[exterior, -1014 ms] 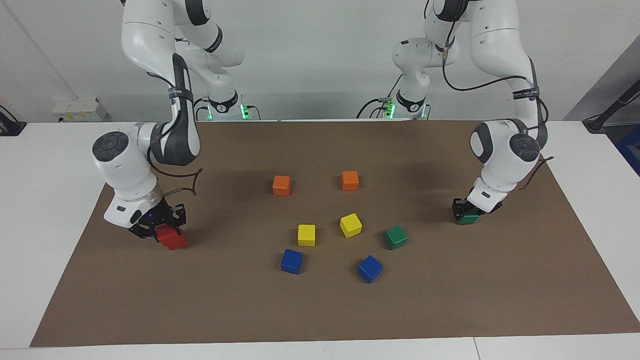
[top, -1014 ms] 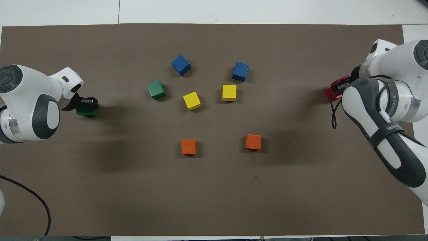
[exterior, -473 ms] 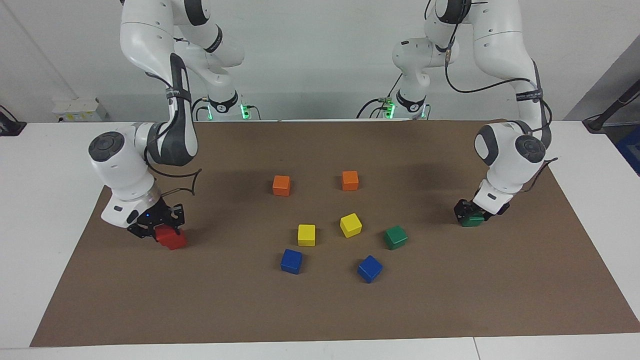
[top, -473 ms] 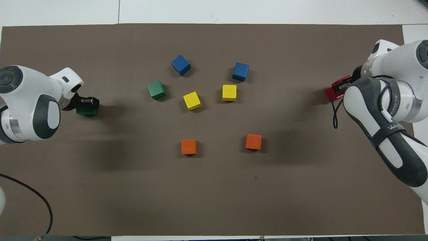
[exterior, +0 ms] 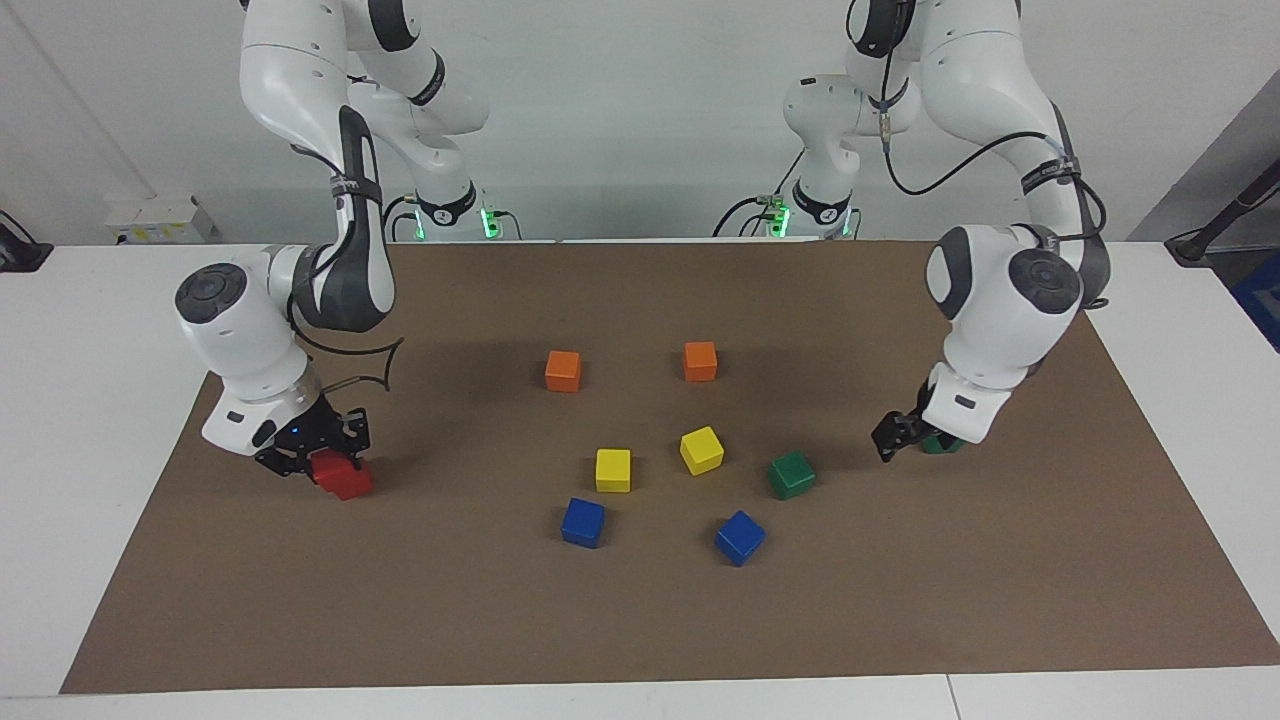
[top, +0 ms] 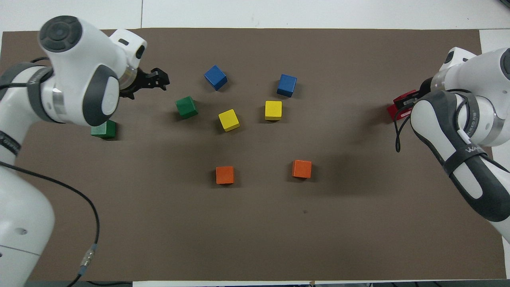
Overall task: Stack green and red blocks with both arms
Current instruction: 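Grasp the other green cube with the left gripper while the right gripper releases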
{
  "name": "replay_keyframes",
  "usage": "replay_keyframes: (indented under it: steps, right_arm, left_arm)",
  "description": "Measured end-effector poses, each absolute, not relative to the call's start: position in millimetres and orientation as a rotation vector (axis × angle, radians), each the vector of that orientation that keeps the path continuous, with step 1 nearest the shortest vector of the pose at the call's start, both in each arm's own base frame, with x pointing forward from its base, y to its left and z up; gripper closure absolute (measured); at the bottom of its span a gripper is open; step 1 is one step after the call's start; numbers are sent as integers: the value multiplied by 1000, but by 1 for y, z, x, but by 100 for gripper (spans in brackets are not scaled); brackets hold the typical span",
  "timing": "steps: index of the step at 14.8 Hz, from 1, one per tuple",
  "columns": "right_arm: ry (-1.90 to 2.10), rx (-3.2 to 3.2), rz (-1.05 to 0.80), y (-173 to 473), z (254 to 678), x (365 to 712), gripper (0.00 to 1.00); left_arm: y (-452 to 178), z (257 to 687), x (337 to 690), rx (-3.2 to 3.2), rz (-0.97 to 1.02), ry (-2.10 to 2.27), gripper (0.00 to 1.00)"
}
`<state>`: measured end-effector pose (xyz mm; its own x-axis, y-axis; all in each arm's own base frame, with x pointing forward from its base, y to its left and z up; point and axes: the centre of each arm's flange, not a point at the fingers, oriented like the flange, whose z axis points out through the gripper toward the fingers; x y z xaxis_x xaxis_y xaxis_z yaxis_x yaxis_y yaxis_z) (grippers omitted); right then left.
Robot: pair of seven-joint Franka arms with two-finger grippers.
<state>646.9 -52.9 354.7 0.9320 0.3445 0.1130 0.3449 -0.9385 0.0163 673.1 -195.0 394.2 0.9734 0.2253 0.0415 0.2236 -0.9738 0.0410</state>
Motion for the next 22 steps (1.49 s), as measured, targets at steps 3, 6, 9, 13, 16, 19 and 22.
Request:
replay_keyframes:
  steps: [3, 6, 9, 13, 16, 19, 22]
  right_arm:
    - [-546, -3082, -184, -53, 355, 647, 10]
    - [-545, -3082, -189, -53, 356, 648, 0]
    - [-547, -3083, -207, -53, 367, 650, 0]
    - [-510, -3073, -178, -51, 416, 652, 0]
    - [-308, -3077, -92, -45, 458, 645, 0]
    - [-170, -3072, 9, -38, 496, 637, 0]
    - [-154, -3077, 61, -38, 528, 623, 0]
  left_arm:
    - [-229, 370, 681, 3075, 64, 458, 0]
    - [-235, 354, 679, 3082, 111, 561, 0]
    - [-234, 327, 670, 3073, 131, 572, 0]
    - [-231, 306, 654, 3073, 127, 565, 0]
    - [-232, 306, 648, 3072, 124, 573, 0]
    - [-237, 310, 646, 3064, 137, 573, 1]
    - [-251, 310, 640, 3063, 137, 567, 26]
